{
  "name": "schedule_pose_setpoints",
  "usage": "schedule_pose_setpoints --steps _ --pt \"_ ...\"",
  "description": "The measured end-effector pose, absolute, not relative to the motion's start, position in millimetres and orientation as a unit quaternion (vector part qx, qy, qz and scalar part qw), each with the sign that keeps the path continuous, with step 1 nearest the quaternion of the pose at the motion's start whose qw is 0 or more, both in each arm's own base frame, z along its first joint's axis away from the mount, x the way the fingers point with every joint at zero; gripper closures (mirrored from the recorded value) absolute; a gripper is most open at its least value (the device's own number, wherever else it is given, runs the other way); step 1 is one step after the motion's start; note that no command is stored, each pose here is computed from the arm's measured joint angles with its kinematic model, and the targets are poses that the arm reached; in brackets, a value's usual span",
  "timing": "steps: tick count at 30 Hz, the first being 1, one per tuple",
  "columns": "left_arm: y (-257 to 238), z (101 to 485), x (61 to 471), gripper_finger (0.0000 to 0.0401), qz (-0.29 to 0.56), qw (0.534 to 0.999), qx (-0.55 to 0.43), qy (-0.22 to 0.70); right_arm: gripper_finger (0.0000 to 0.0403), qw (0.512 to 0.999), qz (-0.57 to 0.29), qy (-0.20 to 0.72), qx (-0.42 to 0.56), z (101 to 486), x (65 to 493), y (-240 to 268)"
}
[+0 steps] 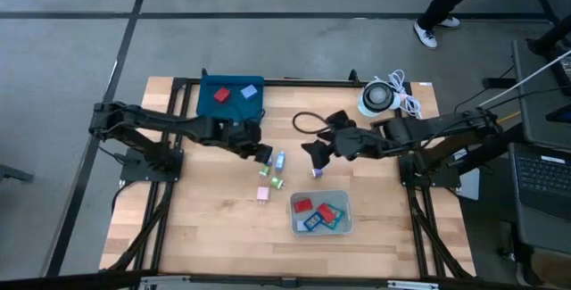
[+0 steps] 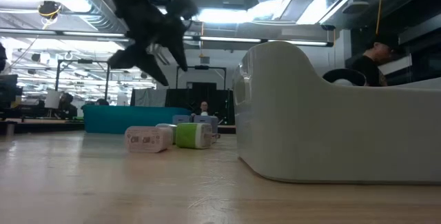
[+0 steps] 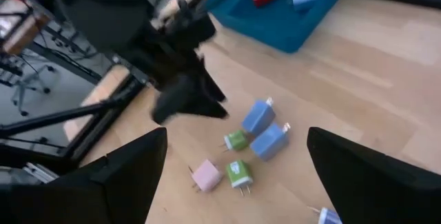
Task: Pick & Place Office items
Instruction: Put the left blue charger adapter into the blue bin
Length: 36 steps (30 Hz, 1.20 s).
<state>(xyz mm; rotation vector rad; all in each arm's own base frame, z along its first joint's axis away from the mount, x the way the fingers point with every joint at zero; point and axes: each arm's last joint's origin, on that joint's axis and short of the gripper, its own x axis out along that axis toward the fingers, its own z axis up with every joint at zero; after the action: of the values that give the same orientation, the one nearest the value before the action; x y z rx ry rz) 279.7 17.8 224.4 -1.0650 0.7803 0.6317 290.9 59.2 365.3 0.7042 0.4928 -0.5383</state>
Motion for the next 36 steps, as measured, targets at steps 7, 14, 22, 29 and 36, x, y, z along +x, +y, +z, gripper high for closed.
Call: schedule_pose_setpoints --steps 7,14,22,29,36 --pt "26 191 293 0.0188 0.352 0.709 -0.484 0.374 0.0048 0.891 -0.248 0.21 0.316 384 271 55" --pt "30 169 308 0.0188 0.366 0.691 -0.507 0.362 0.0048 0.903 -0.235 0.194 0.303 397 257 55" --pt "34 162 311 0.0188 0.382 0.677 -0.521 0.353 0.0048 0.912 -0.225 0.197 0.282 399 253 55" --pt "43 150 313 0.0217 0.389 0.66 -0.531 0.362 0.0048 0.916 -0.216 0.203 0.269 399 253 56" --pt "49 152 313 0.0276 0.386 0.666 -0.527 0.36 0.0048 0.917 -0.211 0.207 0.269 399 253 56"
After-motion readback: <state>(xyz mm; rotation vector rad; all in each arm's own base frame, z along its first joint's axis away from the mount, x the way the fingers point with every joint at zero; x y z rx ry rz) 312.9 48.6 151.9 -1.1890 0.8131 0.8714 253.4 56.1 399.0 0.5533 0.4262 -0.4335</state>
